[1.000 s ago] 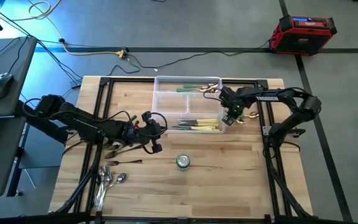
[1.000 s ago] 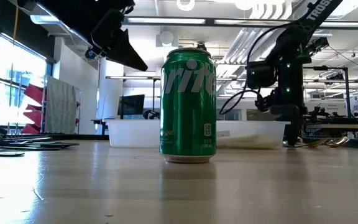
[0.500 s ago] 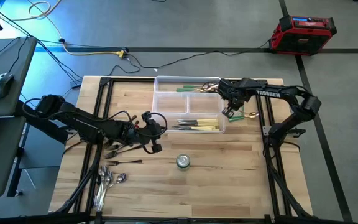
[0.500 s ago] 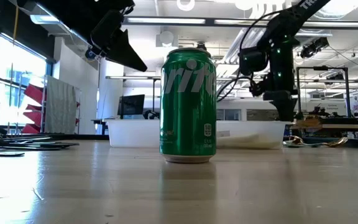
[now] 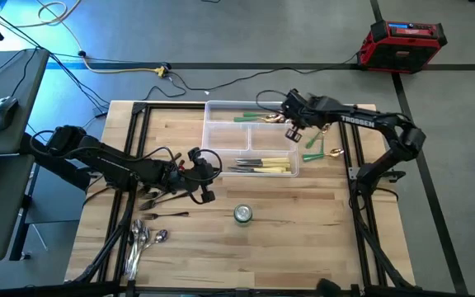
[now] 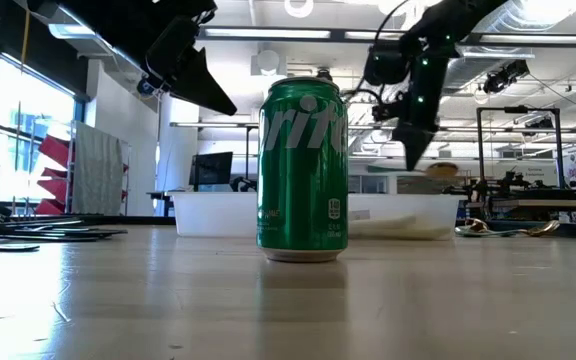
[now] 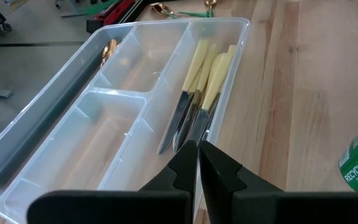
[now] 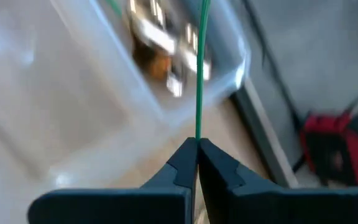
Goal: Sort silverware
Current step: Put the green spoon into the silverware tray
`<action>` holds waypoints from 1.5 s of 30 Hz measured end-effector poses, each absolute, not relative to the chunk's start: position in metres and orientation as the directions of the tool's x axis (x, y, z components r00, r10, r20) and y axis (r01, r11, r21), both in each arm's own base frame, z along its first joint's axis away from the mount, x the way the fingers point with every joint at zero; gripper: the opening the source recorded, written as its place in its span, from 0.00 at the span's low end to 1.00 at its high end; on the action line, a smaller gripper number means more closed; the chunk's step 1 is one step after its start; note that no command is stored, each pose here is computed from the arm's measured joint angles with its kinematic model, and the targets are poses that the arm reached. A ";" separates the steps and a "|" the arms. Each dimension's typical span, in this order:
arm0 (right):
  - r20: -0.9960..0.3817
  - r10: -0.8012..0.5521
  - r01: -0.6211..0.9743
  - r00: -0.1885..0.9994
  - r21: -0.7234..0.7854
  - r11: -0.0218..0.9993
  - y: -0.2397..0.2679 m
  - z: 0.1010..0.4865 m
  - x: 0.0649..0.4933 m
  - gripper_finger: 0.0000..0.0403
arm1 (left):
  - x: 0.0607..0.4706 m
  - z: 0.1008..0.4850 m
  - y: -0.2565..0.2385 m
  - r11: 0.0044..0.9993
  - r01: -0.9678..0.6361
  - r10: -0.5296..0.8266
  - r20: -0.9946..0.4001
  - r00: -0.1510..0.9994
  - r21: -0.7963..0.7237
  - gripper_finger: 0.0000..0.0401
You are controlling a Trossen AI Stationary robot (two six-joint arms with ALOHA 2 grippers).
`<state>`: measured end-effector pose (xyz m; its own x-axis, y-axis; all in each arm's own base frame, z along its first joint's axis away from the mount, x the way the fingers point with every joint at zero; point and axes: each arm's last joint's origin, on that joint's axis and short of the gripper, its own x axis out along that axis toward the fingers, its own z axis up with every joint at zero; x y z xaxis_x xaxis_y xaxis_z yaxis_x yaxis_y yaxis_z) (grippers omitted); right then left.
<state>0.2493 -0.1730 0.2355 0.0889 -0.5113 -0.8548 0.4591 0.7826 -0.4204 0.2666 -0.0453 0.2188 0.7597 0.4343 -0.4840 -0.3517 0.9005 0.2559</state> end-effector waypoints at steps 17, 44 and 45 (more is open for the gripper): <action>-0.751 -0.606 0.160 0.262 -0.585 0.795 -0.209 0.168 0.310 0.00 | 0.267 0.219 -0.044 0.899 -0.355 0.437 -0.484 0.759 0.255 0.00; -0.886 -0.395 -0.036 0.241 -0.415 0.909 -0.127 0.252 0.304 0.37 | 0.265 0.216 -0.045 0.899 -0.354 0.438 -0.506 0.743 0.258 0.00; -0.897 -0.353 -0.031 0.265 -0.374 0.927 -0.119 0.257 0.298 0.37 | 0.265 0.216 -0.045 0.899 -0.354 0.438 -0.505 0.744 0.257 0.00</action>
